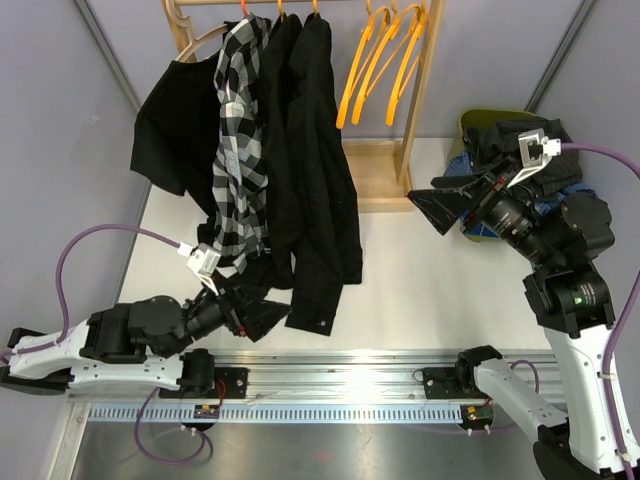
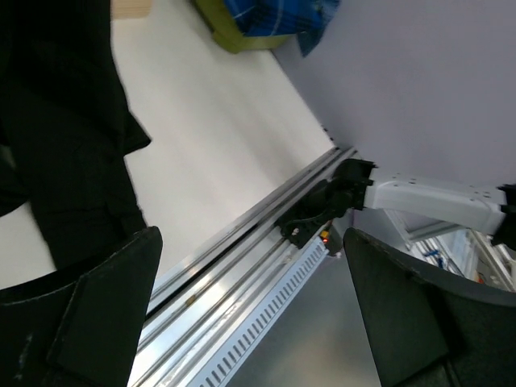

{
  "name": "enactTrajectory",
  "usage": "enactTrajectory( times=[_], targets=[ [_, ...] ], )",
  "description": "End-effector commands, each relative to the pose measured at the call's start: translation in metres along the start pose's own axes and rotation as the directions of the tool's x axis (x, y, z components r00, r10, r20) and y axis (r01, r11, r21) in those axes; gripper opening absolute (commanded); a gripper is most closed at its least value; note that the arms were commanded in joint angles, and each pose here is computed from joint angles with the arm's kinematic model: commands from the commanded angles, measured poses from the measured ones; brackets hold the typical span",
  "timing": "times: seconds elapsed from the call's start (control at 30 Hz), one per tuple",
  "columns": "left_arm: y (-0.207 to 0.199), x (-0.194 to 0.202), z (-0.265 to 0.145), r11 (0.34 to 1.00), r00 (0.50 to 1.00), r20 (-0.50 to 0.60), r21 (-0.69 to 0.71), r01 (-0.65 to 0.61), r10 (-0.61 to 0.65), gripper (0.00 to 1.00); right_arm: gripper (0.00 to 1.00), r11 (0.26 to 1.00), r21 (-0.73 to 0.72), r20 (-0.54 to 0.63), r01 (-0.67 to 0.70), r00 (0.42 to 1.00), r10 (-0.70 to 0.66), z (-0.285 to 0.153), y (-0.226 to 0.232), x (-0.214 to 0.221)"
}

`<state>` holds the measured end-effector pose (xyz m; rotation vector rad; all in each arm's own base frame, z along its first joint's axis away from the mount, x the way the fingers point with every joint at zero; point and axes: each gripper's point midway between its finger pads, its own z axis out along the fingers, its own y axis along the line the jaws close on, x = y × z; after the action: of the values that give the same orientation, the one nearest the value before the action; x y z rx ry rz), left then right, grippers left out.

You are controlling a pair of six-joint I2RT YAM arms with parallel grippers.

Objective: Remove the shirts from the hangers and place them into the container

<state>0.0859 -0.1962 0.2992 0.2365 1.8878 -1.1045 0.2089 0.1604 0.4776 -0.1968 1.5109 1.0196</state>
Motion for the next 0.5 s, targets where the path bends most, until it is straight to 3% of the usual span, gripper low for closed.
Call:
enactTrajectory(
  times=[0.0,0.17,0.37,0.47],
  targets=[
    [-0.041,-0.028,-0.012,0.976,0.996,0.082,0.216,0.009,-0.028,0.99,0.99,0.973,-0.229,-0.049,-0.010,0.999,-0.001,-0.010,0.051,-0.002],
    [-0.051,-0.036,-0.023,0.950,0.991,0.132,0.312,-0.015,-0.027,0.99,1.00,0.934,-0.352,-0.146,-0.061,0.989,0.009,0.007,0.078,0.009],
    [-0.055,-0.033,-0.028,0.937,0.993,0.114,0.347,-0.039,-0.001,0.99,1.00,0.882,-0.471,-0.211,-0.015,0.973,-0.095,0.039,0.125,0.030],
    [-0.059,-0.035,-0.033,0.929,0.994,0.108,0.367,-0.042,0.002,0.99,0.99,0.857,-0.515,-0.185,0.019,0.974,-0.132,0.050,0.144,0.025]
  ],
)
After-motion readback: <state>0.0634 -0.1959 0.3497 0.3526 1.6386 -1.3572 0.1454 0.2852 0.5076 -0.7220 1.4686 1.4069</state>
